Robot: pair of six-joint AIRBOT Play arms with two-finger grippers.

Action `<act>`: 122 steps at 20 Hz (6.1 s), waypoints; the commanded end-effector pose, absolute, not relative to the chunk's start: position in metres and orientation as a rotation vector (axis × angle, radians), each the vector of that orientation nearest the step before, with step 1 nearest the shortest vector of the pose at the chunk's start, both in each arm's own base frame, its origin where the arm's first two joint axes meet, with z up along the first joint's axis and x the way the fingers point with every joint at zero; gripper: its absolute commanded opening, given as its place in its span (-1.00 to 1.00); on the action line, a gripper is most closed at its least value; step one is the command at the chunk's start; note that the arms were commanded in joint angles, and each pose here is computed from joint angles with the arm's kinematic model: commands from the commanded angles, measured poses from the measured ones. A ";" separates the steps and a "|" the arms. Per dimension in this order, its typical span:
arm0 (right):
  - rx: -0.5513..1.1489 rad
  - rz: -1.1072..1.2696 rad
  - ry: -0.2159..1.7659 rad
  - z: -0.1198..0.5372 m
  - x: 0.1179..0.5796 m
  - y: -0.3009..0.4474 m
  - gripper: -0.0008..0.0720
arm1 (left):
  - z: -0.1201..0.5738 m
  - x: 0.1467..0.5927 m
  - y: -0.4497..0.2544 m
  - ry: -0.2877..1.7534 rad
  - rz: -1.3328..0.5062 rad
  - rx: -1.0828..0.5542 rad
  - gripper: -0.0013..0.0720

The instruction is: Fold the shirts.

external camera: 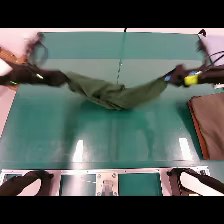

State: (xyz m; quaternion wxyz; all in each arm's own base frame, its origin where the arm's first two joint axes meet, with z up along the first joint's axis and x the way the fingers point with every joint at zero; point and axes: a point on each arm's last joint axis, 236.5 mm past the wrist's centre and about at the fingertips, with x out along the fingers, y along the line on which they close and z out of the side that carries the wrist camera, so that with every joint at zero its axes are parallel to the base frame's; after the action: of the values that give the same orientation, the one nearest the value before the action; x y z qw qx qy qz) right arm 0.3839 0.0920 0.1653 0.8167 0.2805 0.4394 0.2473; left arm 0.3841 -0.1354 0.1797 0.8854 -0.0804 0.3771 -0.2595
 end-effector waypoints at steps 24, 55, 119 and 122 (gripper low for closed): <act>0.797 0.138 1.097 -0.062 0.339 0.045 -0.94 | -0.004 0.455 -0.146 1.198 -0.612 -0.321 0.07; 0.915 0.067 1.371 -0.102 0.269 -0.023 0.05 | -0.122 0.343 -0.078 1.506 -0.501 -0.418 -0.29; 0.831 0.083 0.755 0.007 0.543 -0.041 -0.94 | 0.063 0.585 -0.113 0.652 -0.406 -0.268 -0.90; 0.840 0.100 0.691 0.029 0.568 -0.047 -0.94 | 0.099 0.604 -0.104 0.546 -0.374 -0.255 -0.90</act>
State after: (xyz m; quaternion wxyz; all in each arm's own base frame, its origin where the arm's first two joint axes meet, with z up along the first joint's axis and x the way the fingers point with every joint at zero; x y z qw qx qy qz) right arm 0.5422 -0.0416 0.0190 0.8515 0.3875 0.3506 0.0432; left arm 0.5819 -0.1152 0.0734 0.9172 -0.1275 0.3154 -0.2074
